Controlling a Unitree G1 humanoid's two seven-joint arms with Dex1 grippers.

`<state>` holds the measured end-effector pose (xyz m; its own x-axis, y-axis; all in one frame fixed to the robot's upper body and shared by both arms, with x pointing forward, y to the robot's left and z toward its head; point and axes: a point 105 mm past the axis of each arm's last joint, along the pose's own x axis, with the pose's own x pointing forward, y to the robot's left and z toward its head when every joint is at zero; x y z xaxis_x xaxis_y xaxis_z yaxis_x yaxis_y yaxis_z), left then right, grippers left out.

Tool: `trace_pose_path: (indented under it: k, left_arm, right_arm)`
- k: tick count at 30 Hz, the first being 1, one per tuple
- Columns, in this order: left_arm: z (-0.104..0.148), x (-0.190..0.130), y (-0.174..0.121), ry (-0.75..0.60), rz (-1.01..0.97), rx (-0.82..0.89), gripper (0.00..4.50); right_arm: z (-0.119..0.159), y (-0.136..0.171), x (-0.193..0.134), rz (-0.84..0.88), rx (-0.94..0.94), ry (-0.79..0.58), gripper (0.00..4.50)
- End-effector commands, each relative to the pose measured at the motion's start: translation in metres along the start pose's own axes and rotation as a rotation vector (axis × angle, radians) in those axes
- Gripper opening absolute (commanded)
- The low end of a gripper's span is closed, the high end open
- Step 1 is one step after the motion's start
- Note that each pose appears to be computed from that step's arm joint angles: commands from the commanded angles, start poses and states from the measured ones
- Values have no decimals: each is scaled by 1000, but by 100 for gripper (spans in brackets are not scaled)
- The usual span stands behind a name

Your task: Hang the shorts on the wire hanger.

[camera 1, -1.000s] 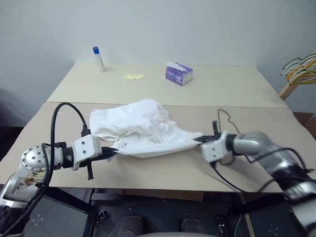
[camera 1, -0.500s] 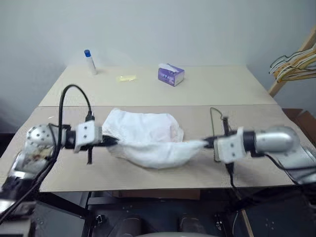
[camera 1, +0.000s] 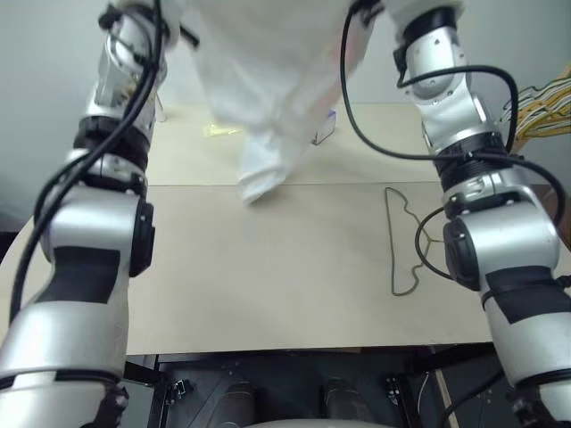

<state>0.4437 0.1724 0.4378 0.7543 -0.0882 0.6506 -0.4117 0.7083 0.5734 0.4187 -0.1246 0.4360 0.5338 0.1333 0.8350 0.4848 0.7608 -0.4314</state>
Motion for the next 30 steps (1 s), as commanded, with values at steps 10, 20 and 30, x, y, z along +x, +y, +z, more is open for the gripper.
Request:
trace_pose_path:
  k: [10, 20, 30]
  left_arm:
    - [-42, -50, -29, -123, -272, 14, 0]
    - [-96, -201, -80, -66, -1034, -17, 0]
    - [-93, -326, -74, 46, -1661, -41, 0]
  right_arm:
    - [-77, 39, -112, 463, 44, 69, 5]
    - [-78, 78, -241, 1069, 14, -36, 5]
    - [-76, 78, -316, 1350, -80, -114, 5]
